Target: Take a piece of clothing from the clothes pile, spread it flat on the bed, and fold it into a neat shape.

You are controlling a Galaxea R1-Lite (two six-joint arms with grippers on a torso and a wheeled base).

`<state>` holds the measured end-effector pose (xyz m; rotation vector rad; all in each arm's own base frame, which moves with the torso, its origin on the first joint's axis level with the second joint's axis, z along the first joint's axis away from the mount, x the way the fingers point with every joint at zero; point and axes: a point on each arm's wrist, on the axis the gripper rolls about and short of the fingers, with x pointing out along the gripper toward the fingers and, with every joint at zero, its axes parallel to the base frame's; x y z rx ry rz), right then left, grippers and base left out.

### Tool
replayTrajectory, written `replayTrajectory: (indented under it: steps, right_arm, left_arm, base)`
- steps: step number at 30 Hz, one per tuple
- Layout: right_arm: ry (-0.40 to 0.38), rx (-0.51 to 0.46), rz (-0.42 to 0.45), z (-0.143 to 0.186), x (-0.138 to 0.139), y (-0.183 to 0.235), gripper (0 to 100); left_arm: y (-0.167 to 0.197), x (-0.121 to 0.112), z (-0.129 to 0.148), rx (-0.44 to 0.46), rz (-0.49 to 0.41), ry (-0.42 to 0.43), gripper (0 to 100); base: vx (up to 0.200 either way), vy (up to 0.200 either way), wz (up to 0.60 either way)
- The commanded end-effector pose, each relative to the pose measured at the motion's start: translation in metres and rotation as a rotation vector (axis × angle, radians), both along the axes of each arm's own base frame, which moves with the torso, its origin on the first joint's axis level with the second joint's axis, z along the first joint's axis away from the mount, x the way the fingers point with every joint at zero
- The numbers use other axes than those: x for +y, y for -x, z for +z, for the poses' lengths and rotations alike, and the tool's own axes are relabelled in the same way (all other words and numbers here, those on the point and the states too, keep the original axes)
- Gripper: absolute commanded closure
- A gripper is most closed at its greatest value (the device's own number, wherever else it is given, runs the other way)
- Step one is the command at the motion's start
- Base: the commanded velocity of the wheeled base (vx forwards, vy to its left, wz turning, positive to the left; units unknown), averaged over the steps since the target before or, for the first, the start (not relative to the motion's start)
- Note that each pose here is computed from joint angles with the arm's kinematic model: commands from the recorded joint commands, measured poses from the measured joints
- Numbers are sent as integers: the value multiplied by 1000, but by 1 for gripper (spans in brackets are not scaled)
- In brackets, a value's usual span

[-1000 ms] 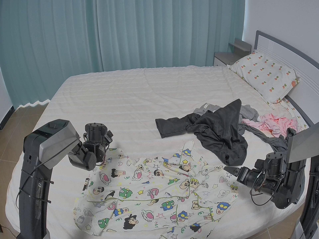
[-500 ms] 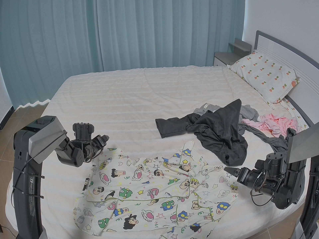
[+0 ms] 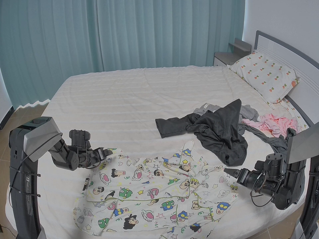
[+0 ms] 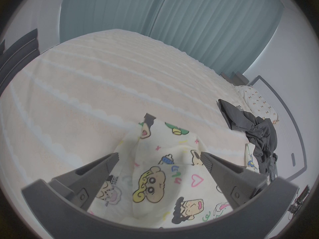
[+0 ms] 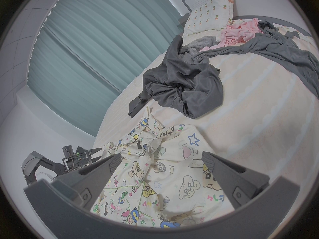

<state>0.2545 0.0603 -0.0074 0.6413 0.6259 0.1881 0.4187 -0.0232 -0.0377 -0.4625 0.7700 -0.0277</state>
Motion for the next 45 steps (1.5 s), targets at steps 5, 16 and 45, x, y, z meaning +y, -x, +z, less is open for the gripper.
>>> replayTrajectory:
  steps: [5, 16, 45]
  right_arm:
    - [-2, -7, 2, 0, 1, 0, 0]
    - [-2, -9, 7, 0, 2, 0, 0]
    - [-2, -14, 8, 1, 2, 0, 0]
  left_arm:
    - [5, -2, 5, 3, -23, 19, 0]
    - [1, -7, 3, -5, -38, 12, 0]
    - [-6, 5, -5, -10, 22, -24, 100]
  base:
    - [0, 0, 0]
    - [0, 0, 0]
    - [0, 0, 0]
